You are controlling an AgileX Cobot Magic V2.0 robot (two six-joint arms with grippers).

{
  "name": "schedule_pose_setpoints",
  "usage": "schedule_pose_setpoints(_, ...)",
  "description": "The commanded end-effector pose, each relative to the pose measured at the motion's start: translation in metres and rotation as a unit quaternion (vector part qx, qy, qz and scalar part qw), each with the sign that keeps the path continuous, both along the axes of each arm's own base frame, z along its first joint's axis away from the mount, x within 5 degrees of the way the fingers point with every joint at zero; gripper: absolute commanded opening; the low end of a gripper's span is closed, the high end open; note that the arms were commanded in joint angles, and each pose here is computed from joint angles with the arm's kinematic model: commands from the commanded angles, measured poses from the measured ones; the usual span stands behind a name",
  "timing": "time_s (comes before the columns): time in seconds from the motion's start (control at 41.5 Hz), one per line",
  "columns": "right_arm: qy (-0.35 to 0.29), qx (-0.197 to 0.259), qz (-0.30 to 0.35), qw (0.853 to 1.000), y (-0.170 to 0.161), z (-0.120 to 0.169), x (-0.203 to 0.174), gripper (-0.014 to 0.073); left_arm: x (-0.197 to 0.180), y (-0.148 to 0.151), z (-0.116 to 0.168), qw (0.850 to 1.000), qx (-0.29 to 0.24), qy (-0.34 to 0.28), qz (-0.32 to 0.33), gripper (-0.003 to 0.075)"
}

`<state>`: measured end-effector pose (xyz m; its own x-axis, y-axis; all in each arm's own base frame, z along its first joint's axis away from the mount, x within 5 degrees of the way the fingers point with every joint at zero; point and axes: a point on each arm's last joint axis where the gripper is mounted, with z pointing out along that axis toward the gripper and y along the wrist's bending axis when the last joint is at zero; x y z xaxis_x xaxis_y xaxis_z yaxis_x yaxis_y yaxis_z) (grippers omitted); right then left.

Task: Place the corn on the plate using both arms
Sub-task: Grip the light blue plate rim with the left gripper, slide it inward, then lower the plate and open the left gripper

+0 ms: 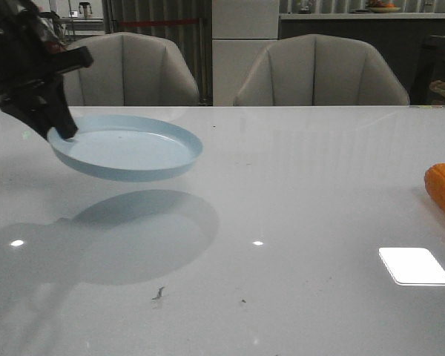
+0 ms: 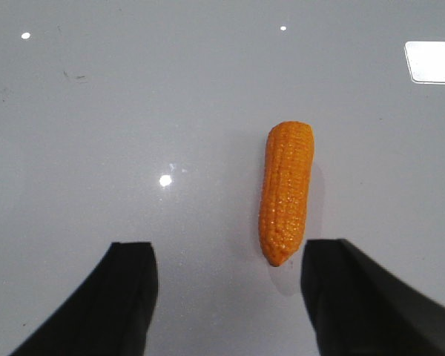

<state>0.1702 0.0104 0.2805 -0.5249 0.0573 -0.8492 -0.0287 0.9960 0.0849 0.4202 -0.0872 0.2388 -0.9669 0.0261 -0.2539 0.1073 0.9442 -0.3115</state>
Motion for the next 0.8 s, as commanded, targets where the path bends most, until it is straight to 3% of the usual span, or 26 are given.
schedule_pose_setpoints(0.0, -0.054, 0.0, -0.005, 0.999, -0.001, 0.018, 0.005, 0.0528, -0.009, -0.031, 0.035, 0.998, -0.03, -0.052, -0.025, 0.0094)
schedule_pose_setpoints(0.338, -0.052, 0.0, -0.005, 0.999, -0.001, 0.017, 0.005, 0.0528, -0.026, -0.111, 0.023, 0.991, -0.035, -0.079, -0.105, 0.0097)
schedule_pose_setpoints(0.627, -0.032, 0.0, -0.003, 0.999, -0.001, 0.014, 0.003, 0.0528, -0.031, -0.135, -0.017, 0.99, -0.015, -0.021, -0.14, 0.0104)
schedule_pose_setpoints(0.772, -0.028, 0.0, -0.002, 1.0, -0.001, 0.013, 0.003, 0.0528, -0.03, -0.139, -0.026, 0.989, 0.002, -0.022, -0.149, 0.0204)
